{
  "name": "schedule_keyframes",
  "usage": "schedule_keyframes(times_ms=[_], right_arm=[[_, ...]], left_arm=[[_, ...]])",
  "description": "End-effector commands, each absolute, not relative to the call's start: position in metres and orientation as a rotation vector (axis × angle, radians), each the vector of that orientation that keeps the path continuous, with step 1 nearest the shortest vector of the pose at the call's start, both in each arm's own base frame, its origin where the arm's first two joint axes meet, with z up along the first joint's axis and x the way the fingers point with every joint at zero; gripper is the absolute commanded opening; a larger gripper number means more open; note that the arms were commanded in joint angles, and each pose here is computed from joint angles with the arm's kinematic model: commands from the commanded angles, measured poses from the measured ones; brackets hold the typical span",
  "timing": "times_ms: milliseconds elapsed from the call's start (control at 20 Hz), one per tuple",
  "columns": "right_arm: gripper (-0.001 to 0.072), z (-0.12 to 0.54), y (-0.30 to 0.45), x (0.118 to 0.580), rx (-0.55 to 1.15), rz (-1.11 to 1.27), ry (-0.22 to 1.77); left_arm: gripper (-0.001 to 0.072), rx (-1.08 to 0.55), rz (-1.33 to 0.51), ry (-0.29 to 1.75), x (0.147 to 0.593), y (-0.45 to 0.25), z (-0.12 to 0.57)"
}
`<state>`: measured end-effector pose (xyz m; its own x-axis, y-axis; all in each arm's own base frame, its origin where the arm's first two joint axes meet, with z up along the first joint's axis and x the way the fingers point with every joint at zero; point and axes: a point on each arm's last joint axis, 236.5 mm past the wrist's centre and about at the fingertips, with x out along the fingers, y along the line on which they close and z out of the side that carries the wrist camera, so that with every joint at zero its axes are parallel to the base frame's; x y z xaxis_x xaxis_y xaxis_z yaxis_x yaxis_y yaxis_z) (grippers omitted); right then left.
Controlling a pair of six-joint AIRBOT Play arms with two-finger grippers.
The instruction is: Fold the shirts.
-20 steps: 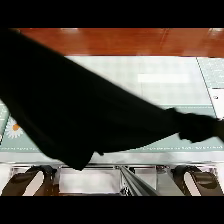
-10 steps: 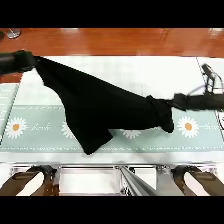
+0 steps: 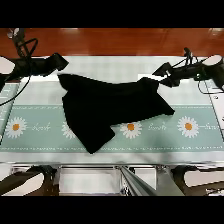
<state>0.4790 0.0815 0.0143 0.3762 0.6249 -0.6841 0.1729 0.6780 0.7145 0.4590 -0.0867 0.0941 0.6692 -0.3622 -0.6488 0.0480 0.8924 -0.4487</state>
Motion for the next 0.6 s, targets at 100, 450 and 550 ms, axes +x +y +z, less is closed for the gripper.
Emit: schedule_keyframes(times_ms=[100, 450, 550], right_arm=[[0.0621, 0.033, -0.025, 0.417, 0.677, 0.240, 1.307], [0.0620, -0.024, -0.079, 0.317, 0.964, -0.091, 1.079], [0.0620, -0.036, -0.066, 0.298, 0.979, -0.074, 1.086]], left_arm=[[0.0704, -0.407, -0.164, 1.319, 0.355, -0.018, 0.024], [0.0704, -0.889, -0.200, 1.438, 0.245, -0.067, -0.057], [0.0704, -0.979, -0.208, 1.431, 0.236, -0.085, -0.071]])
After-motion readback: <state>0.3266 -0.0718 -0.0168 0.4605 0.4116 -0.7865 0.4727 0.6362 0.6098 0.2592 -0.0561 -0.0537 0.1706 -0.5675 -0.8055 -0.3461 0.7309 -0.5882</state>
